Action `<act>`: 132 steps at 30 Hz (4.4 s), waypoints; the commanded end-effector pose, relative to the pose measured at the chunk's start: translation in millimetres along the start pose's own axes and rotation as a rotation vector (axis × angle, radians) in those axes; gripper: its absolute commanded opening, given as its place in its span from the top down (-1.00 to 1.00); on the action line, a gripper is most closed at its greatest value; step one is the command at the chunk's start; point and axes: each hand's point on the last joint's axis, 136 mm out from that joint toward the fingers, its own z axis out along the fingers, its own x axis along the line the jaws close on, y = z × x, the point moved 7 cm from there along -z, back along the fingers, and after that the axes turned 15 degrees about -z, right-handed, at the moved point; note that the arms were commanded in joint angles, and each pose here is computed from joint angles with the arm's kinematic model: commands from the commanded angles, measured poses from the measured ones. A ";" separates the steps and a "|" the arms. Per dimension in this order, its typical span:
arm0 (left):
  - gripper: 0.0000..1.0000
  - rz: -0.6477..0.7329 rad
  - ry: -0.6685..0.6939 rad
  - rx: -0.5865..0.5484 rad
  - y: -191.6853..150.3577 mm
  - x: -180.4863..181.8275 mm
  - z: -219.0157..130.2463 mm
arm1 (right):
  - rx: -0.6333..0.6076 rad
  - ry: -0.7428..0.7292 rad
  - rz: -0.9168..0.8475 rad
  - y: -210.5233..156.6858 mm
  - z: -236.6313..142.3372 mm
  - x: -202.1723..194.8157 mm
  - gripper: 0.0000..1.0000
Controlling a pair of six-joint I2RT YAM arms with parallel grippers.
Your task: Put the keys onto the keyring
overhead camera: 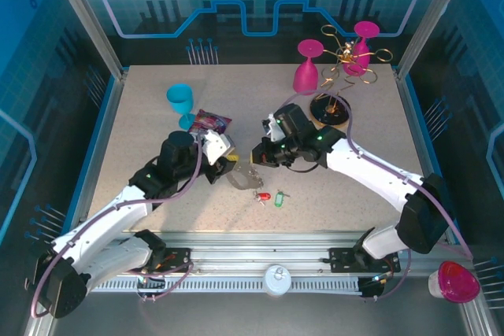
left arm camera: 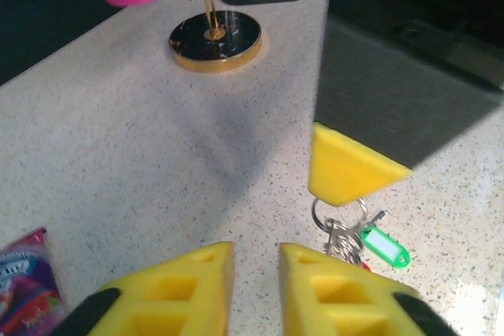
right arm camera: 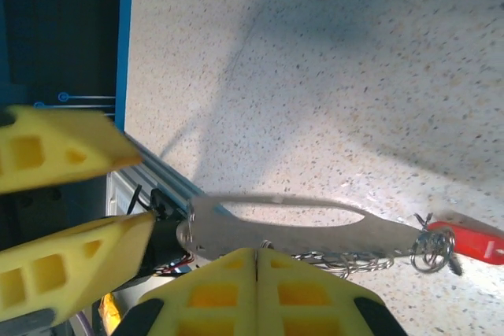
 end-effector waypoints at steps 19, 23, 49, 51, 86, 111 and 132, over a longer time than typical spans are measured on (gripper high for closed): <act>0.60 0.029 -0.050 -0.057 31.1 6.2 -14.5 | 0.087 0.171 -0.608 10.1 -21.2 24.0 1.00; 0.57 0.014 -0.160 -0.032 25.3 2.8 -7.5 | 0.087 0.207 -0.781 5.5 -17.1 21.4 1.00; 0.48 0.032 -0.486 0.065 -36.1 -16.1 20.7 | 0.033 0.364 -0.912 -8.2 -0.7 16.0 1.00; 0.49 0.030 -0.493 0.065 -35.8 -16.4 21.3 | 0.033 0.373 -0.916 -8.8 0.3 17.6 1.00; 1.00 0.322 -0.371 -0.072 -41.0 -25.1 17.1 | -0.346 -0.069 -1.523 -54.1 -16.5 -1.7 0.24; 1.00 0.341 -0.359 -0.005 -45.3 -27.9 19.0 | -0.332 -0.097 -1.668 -56.5 0.3 23.9 0.57; 1.00 0.332 -0.379 0.005 -38.5 -30.4 18.6 | -0.285 -0.098 -1.688 -53.6 13.5 30.1 0.97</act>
